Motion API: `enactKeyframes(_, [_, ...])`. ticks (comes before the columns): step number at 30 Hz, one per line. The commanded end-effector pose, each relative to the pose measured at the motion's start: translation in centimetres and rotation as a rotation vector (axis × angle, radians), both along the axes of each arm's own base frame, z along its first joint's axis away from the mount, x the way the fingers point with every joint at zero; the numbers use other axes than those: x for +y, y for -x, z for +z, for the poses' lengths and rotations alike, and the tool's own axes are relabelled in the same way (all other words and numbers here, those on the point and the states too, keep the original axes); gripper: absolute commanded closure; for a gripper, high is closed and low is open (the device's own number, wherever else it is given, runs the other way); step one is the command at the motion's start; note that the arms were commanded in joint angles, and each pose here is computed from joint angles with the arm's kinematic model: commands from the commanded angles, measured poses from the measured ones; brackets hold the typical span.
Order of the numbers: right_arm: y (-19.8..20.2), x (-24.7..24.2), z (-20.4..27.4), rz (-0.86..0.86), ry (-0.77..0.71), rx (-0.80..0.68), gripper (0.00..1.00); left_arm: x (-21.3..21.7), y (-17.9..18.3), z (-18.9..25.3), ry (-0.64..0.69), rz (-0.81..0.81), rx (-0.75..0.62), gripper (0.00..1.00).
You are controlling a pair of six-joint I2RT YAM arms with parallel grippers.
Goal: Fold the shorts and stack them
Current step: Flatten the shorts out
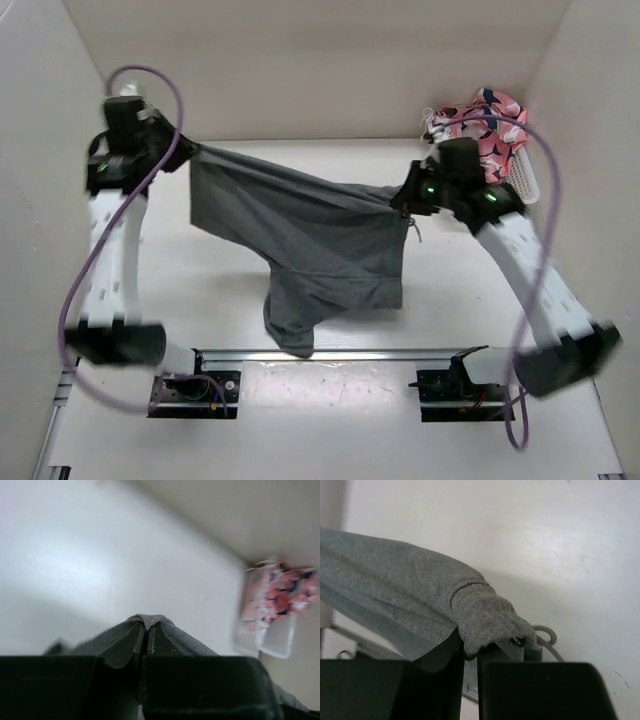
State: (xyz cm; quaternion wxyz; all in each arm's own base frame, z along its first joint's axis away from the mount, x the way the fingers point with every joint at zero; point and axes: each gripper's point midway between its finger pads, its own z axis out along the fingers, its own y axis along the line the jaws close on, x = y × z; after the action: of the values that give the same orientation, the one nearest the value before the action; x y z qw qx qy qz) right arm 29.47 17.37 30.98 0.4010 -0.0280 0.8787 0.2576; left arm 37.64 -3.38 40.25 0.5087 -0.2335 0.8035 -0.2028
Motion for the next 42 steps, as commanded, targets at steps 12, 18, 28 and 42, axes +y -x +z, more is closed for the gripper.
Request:
enactKeyframes(12, [-12.2, 1.1, -3.0, -0.05, 0.114, -0.007, 1.0, 3.1, -8.2, -3.3, 0.004, 0.049, 0.069, 0.9])
enactKeyframes(18, [-12.3, -0.2, 8.1, -0.106, 0.018, -0.288, 1.0, 4.0, -6.0, 7.5, 0.025, 0.011, -0.192, 0.9])
enactKeyframes(28, [-4.8, -2.3, 8.5, -0.074, 0.012, -0.315, 1.0, 1.8, 3.1, 5.4, 0.061, -0.031, -0.156, 0.9])
enactKeyframes(42, [9.0, 0.5, -11.6, 0.196, 0.093, 0.166, 0.41, 0.7, 9.5, -9.0, 0.06, -0.02, 0.134, 0.11])
